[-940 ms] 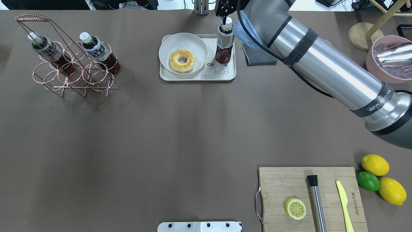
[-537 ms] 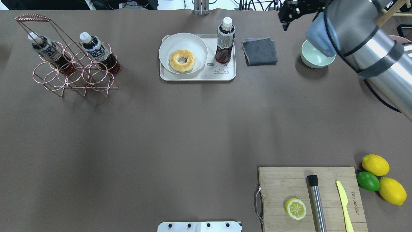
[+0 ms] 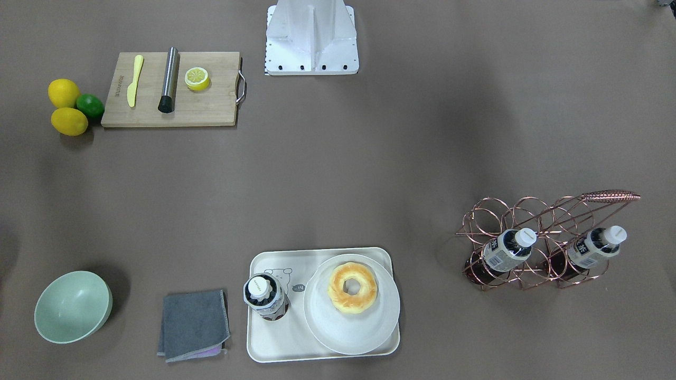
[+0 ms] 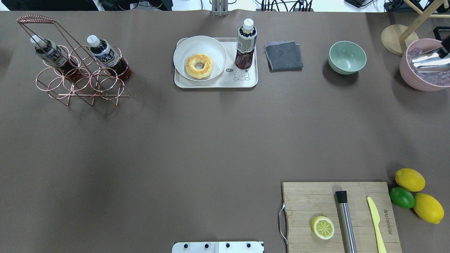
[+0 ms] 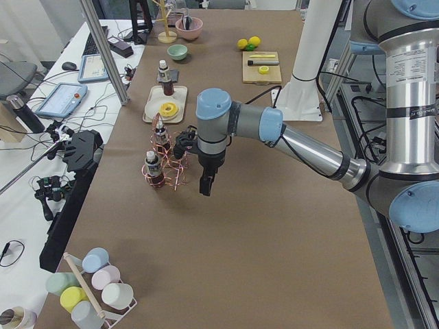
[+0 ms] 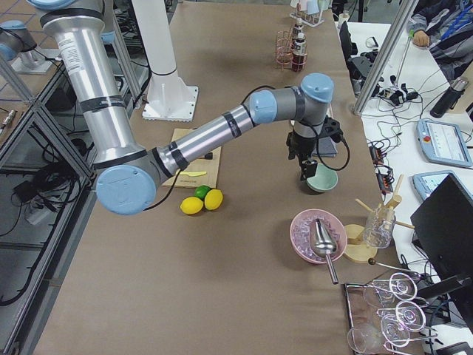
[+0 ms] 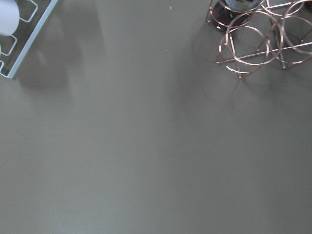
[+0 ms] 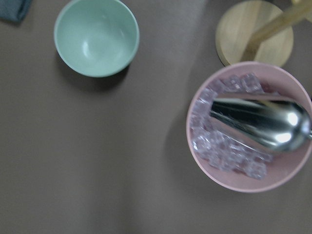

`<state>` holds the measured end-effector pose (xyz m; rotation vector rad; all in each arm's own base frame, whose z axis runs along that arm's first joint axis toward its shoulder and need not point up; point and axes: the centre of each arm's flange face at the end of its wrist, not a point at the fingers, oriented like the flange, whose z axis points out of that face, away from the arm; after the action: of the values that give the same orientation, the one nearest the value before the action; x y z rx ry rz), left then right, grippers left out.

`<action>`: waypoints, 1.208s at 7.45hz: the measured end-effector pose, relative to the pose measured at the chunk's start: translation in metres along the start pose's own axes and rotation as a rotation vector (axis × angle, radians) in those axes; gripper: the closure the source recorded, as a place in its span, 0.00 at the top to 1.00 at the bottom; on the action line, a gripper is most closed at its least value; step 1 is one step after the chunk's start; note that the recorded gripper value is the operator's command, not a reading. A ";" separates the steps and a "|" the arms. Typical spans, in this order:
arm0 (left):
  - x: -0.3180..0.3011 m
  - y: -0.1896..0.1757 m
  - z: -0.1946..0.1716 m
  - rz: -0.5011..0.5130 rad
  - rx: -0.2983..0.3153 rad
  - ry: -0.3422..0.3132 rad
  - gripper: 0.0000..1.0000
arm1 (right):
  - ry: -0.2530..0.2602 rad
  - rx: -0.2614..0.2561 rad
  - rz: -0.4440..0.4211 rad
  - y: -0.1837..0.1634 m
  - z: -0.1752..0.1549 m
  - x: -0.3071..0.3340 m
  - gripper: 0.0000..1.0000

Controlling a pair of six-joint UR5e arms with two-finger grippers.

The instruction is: Place tea on tray

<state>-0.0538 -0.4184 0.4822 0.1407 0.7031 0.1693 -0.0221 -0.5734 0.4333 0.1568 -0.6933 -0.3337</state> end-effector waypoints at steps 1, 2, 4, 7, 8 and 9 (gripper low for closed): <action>-0.009 -0.005 0.010 0.001 0.004 0.004 0.97 | 0.005 -0.019 -0.025 0.046 0.006 0.050 1.00; -0.012 -0.012 0.014 -0.008 0.020 0.007 0.97 | 0.003 -0.037 -0.037 0.085 0.013 0.084 1.00; 0.007 -0.039 0.008 -0.043 0.056 0.021 0.97 | -0.002 -0.065 -0.020 0.146 0.037 0.119 1.00; 0.018 -0.050 0.008 -0.061 0.059 0.039 0.97 | 0.010 -0.023 -0.011 0.190 0.048 0.139 1.00; 0.020 -0.051 0.009 -0.076 0.059 0.042 0.97 | 0.012 -0.011 -0.006 0.194 0.044 0.141 1.00; 0.025 -0.053 0.017 -0.078 0.044 0.041 0.97 | 0.014 -0.002 -0.006 0.194 0.040 0.140 1.00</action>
<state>-0.0184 -0.4661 0.4692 0.1521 0.7520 0.0823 0.1010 -0.4421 0.5961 0.1592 -0.6788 -0.3388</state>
